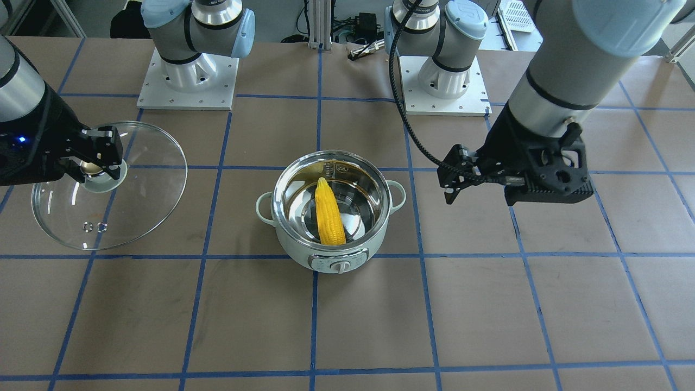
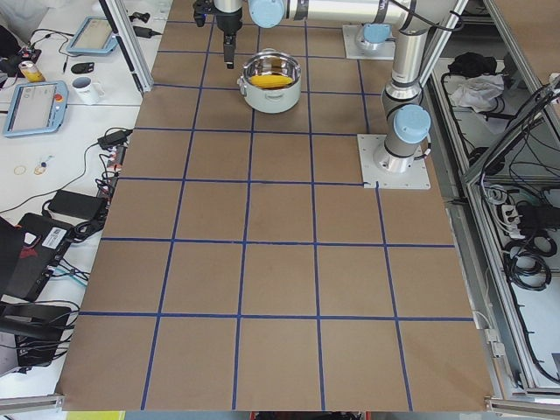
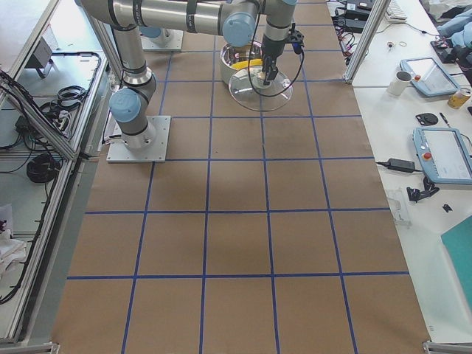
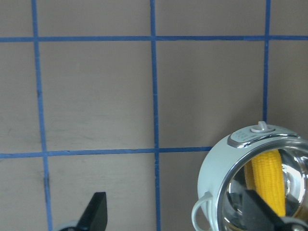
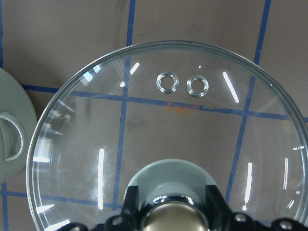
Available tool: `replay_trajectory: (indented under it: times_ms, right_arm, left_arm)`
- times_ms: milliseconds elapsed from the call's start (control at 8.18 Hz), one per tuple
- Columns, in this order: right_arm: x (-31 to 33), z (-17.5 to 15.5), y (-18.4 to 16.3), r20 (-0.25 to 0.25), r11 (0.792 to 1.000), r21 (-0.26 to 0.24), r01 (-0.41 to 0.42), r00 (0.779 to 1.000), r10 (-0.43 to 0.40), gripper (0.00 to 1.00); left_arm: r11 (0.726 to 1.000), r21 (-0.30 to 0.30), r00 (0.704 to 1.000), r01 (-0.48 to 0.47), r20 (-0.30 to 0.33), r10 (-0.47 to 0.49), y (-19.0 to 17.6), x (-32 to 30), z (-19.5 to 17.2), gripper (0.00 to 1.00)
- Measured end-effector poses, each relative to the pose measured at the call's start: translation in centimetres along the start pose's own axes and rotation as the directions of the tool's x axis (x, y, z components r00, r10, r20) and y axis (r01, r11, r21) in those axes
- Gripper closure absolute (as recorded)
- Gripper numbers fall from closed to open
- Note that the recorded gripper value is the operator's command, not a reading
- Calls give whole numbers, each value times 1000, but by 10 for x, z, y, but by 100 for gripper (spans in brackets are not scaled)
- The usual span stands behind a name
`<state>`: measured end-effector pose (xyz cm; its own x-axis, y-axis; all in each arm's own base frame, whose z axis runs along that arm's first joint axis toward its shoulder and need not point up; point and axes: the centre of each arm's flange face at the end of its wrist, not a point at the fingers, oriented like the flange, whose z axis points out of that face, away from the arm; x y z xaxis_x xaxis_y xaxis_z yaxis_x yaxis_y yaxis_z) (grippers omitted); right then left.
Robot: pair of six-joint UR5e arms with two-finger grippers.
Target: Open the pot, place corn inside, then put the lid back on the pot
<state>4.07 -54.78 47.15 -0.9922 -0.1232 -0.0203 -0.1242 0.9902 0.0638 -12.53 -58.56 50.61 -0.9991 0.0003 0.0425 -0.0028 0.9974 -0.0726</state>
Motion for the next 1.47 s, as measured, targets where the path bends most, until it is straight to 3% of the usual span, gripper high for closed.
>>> replay_trajectory:
  times_ms: [245,367,856,1468]
  right_arm:
    - [-7,-5,-1,2,1000,16,-15,1000,15,86]
    - [-19,-7,-3,1,999,29,-28,1000,28,86]
    - [-167,10,-13,12,986,96,-139,990,139,88]
    - [-323,80,-21,93,972,143,-184,981,172,89]
  left_arm:
    - [998,42,994,-36,103,32,17,-18,-34,0]
    - [998,44,992,-38,124,33,20,-21,-38,0]
    - [999,27,994,-35,102,32,23,-18,-26,0]
    - [1000,0,996,11,90,-11,27,-17,-5,0]
